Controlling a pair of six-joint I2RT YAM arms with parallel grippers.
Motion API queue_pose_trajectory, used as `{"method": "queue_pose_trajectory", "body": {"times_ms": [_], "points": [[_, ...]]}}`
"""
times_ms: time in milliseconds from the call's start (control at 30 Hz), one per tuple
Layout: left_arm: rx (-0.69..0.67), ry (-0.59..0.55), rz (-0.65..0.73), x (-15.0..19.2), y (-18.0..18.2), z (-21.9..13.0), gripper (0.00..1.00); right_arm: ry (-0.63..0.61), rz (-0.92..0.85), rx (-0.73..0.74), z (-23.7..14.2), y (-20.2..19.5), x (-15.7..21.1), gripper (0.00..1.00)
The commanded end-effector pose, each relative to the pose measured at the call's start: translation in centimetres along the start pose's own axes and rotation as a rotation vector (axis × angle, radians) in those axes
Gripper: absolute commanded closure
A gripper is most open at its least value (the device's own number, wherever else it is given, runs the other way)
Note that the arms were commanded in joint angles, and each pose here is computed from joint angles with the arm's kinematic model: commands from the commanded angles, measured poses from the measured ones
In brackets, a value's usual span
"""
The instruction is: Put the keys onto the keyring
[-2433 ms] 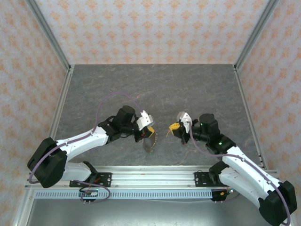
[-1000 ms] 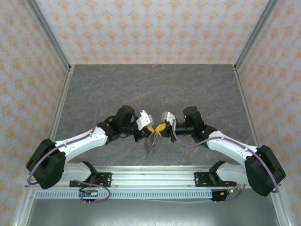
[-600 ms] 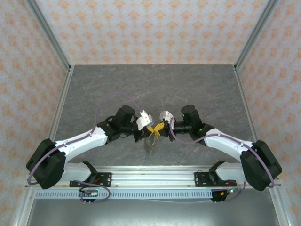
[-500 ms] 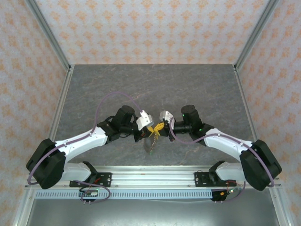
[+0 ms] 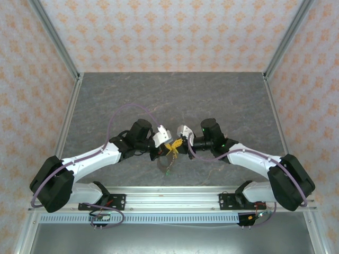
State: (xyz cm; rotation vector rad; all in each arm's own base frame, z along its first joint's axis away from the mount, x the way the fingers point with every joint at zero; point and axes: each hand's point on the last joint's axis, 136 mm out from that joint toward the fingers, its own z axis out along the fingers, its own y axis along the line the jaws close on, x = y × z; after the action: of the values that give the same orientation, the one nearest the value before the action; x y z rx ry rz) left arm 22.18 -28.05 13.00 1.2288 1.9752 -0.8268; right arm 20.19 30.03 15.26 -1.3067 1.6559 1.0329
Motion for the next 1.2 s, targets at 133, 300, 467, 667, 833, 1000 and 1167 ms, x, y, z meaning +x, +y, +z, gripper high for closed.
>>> {"method": "queue_pose_trajectory", "body": {"times_ms": [133, 300, 467, 667, 833, 1000, 1167], "points": [[0.058, -0.093, 0.075, -3.1, -1.3, -0.5, 1.0, 0.041, -0.101, 0.161, 1.1, -1.9, -1.0, 1.0], [0.042, -0.104, 0.078, -3.2, -1.3, -0.8, 1.0, 0.111, -0.083, 0.294, 0.2, -3.8, 0.8, 1.0], [0.031, -0.111, 0.082, -3.0, -1.3, -1.0, 1.0, 0.128, -0.06, 0.364, -0.9, -4.5, 1.7, 1.0], [0.034, -0.118, 0.087, -3.2, -1.3, -1.0, 1.0, 0.1, -0.019, 0.373, -1.4, -4.5, 1.6, 1.0], [0.033, -0.117, 0.088, -3.1, -1.3, -1.0, 1.0, 0.077, 0.001, 0.393, -2.0, -4.8, 1.7, 1.0], [0.034, -0.123, 0.085, -3.3, -1.3, -1.0, 1.0, 0.08, 0.019, 0.373, -2.0, -4.4, 2.3, 1.0], [0.032, -0.124, 0.088, -3.5, -1.3, -1.0, 1.0, 0.084, 0.015, 0.394, -2.4, -4.4, 2.9, 0.84]]}}
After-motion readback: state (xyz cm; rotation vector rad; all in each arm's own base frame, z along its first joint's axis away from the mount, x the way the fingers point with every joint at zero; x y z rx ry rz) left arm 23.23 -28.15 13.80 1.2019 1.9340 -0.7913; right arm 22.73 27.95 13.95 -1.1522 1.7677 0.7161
